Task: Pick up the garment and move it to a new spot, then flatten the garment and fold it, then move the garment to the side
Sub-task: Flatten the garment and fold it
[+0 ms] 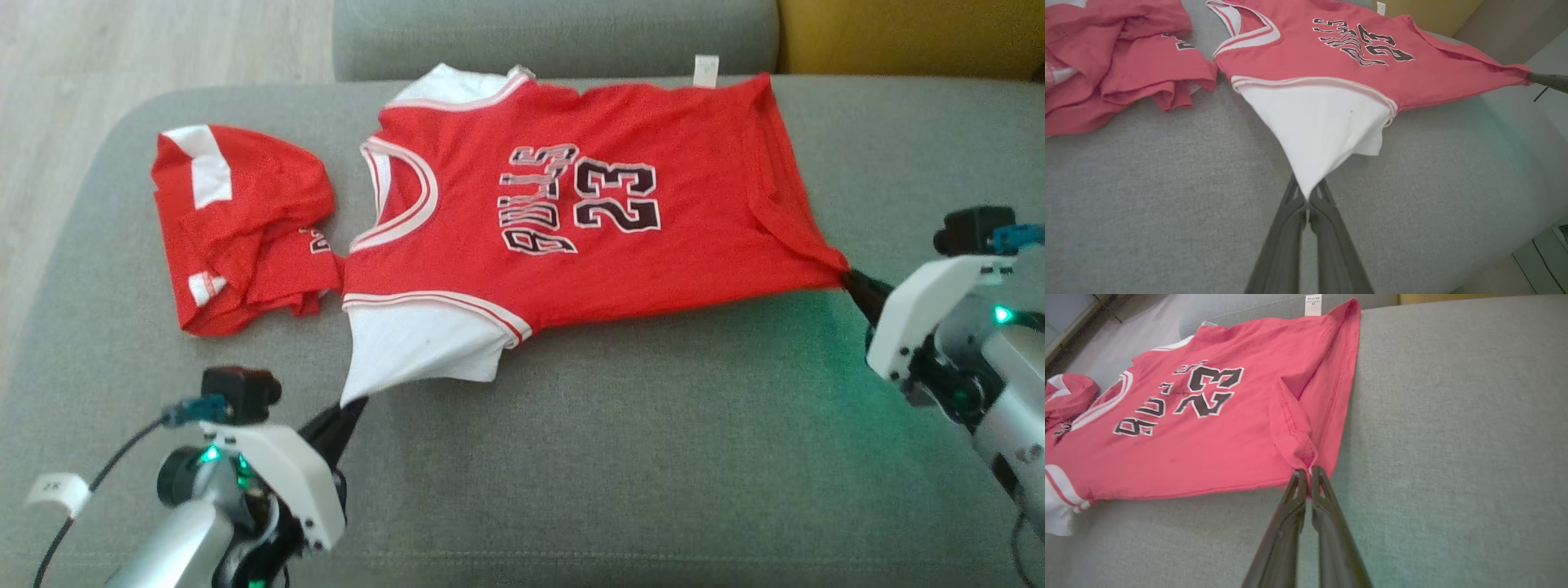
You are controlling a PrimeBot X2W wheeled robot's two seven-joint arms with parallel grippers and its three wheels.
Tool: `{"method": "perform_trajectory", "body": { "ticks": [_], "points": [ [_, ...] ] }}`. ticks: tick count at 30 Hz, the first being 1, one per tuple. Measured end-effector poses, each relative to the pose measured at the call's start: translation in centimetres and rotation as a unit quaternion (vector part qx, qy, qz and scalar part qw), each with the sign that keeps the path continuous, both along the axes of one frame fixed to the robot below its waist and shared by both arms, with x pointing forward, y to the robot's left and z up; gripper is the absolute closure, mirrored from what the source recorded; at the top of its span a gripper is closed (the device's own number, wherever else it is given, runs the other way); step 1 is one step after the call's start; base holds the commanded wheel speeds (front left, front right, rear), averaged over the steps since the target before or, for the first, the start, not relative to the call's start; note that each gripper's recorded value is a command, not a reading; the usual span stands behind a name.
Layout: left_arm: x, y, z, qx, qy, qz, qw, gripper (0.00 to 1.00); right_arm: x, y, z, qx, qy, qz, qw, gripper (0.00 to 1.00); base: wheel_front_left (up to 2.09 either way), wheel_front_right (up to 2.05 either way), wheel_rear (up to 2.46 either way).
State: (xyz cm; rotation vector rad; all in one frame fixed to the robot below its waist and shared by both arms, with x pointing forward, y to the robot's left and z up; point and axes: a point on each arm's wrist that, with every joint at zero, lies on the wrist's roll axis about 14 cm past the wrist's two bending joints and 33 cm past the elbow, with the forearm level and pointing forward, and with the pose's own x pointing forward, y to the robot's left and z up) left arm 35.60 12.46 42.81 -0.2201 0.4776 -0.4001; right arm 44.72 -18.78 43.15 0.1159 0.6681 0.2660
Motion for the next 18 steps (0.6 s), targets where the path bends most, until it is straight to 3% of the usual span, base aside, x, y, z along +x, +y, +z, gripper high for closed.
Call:
{"method": "perform_trajectory", "body": {
  "ticks": [7,18],
  "points": [
    [-2.3,-0.2,1.0,0.003,-0.004,-0.008,1.000,1.00,-2.9,-1.4,-0.8,-0.028,0.049,0.015,0.998,1.00,0.00,0.00,0.00],
    [-5.2,-0.9,0.1,0.000,0.031,-0.034,0.999,1.00,-9.3,-2.6,-4.0,-0.040,0.170,0.044,0.984,1.00,0.00,0.00,0.00]
  ]
}}
